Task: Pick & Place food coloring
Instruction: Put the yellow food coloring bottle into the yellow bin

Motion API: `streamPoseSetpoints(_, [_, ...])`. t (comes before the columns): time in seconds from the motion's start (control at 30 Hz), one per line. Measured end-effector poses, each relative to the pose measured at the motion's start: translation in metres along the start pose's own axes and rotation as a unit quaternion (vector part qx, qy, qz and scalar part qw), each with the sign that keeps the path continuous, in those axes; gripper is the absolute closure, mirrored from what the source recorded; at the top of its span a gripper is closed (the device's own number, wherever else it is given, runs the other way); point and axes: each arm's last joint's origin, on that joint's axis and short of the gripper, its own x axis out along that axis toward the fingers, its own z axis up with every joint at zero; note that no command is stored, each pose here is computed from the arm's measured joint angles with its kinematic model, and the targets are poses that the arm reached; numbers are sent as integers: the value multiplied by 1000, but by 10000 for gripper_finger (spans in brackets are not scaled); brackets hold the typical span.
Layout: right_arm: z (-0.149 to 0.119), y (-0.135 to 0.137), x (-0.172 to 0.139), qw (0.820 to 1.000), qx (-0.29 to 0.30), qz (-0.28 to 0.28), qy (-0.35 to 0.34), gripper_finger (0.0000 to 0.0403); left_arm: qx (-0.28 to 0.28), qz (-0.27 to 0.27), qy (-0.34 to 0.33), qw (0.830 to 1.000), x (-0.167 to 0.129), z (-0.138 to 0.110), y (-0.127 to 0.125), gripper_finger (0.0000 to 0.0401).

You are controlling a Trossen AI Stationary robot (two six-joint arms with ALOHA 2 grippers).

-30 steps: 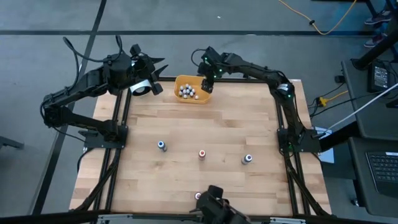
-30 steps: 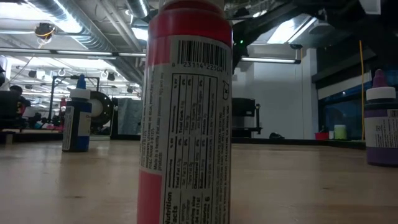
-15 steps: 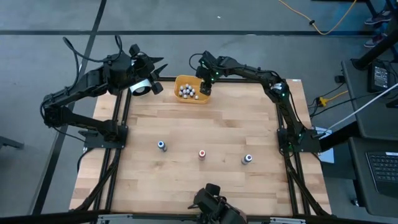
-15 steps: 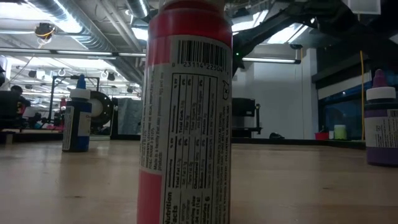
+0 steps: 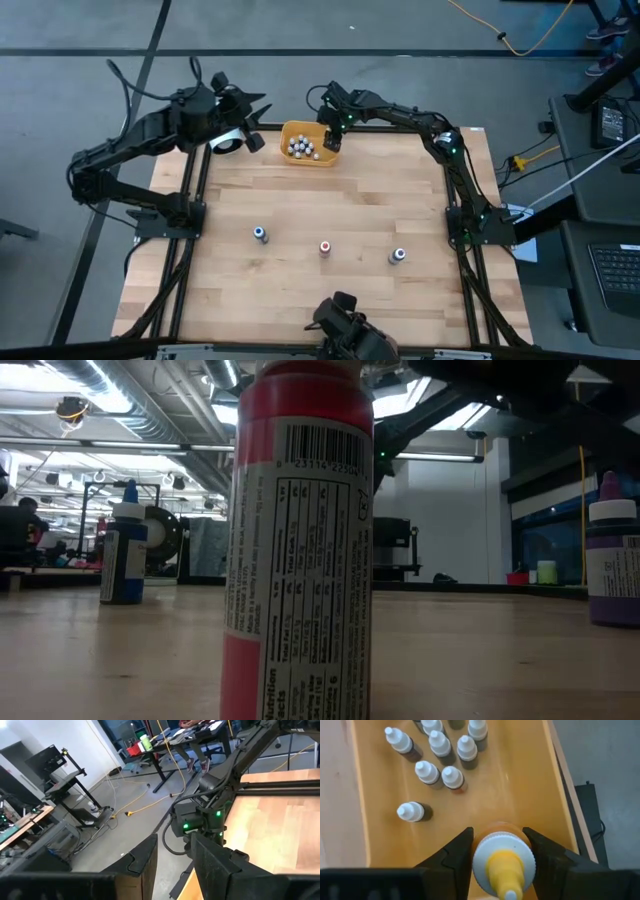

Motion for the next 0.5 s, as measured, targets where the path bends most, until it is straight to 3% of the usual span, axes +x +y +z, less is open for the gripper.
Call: streamPoseSetpoints(0.5, [2, -1, 0, 1000, 3, 0, 0, 180, 7, -2, 3, 1000, 1, -1, -1, 285])
